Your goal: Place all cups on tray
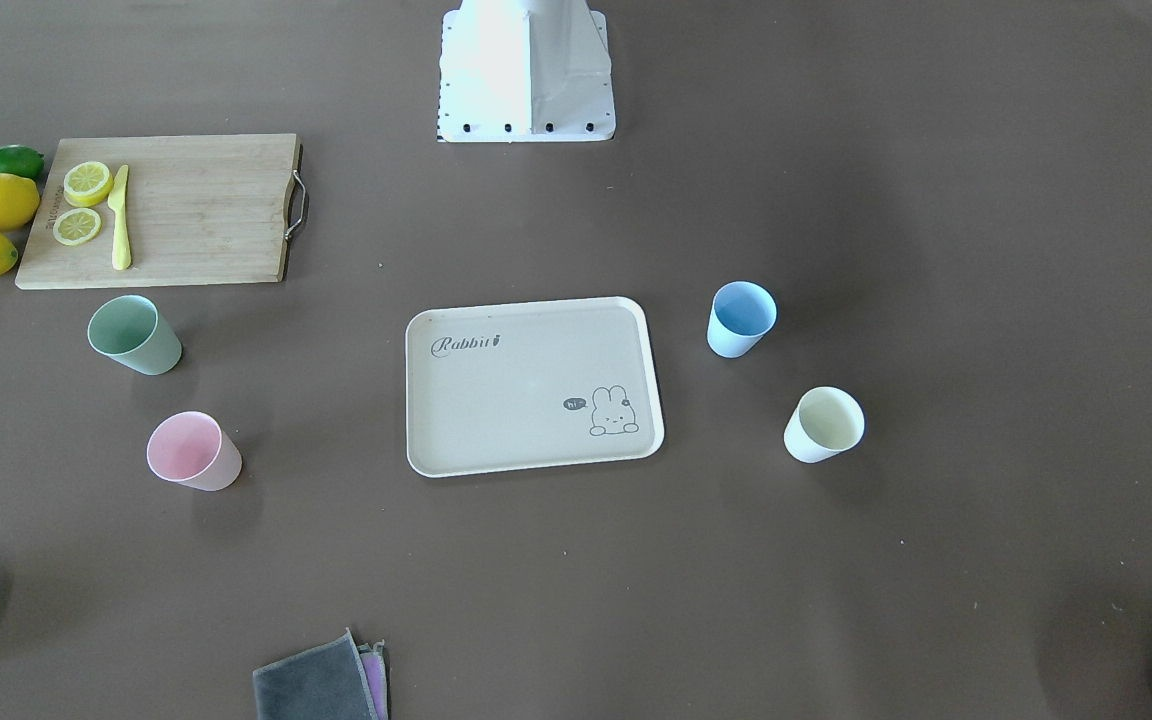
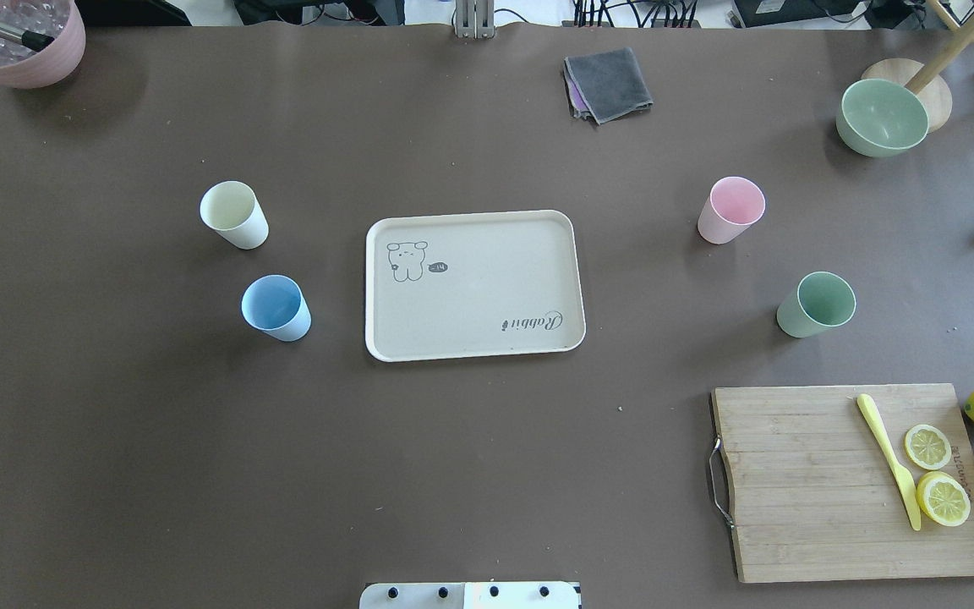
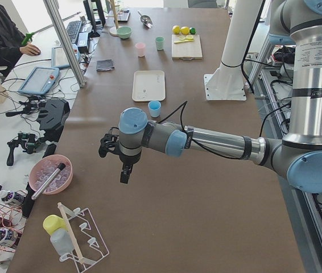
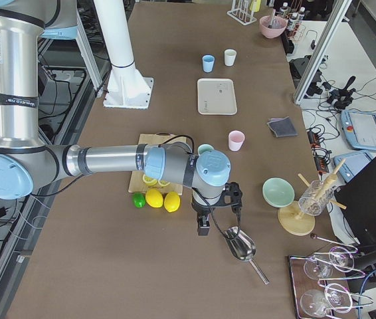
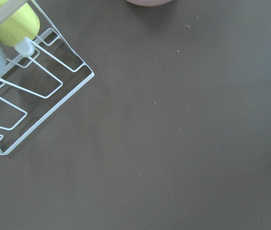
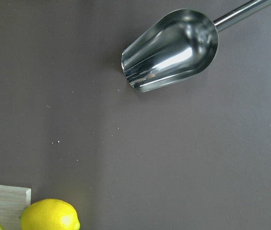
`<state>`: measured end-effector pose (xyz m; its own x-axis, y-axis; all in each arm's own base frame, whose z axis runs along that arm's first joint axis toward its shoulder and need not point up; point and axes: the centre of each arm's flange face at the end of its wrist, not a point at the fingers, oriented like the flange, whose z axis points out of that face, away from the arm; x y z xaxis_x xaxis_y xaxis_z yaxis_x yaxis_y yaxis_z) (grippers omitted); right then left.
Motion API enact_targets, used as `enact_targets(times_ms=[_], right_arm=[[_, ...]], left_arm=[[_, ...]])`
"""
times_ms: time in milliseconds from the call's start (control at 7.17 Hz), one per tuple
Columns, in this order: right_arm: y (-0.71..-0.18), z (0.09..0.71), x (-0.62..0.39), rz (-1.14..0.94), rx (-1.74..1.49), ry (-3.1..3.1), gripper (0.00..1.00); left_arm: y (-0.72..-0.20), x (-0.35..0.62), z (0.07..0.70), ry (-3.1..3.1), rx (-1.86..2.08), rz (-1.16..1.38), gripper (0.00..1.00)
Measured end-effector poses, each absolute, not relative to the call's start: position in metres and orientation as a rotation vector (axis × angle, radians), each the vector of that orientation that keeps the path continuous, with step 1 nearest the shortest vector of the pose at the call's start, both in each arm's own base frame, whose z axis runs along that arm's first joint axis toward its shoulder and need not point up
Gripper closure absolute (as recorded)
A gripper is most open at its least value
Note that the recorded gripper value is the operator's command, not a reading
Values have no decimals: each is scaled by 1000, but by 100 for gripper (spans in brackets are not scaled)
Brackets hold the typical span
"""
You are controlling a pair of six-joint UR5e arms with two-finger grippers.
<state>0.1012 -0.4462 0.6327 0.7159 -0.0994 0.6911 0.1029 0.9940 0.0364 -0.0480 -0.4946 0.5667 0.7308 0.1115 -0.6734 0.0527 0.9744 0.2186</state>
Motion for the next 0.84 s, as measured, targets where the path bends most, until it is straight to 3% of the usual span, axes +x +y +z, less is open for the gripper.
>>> enact_targets(times_ms=[837], right_arm=[[-448,631,99,-115,12,-784,0]], left_arm=[[-494,-48,568,752,224,26,2]])
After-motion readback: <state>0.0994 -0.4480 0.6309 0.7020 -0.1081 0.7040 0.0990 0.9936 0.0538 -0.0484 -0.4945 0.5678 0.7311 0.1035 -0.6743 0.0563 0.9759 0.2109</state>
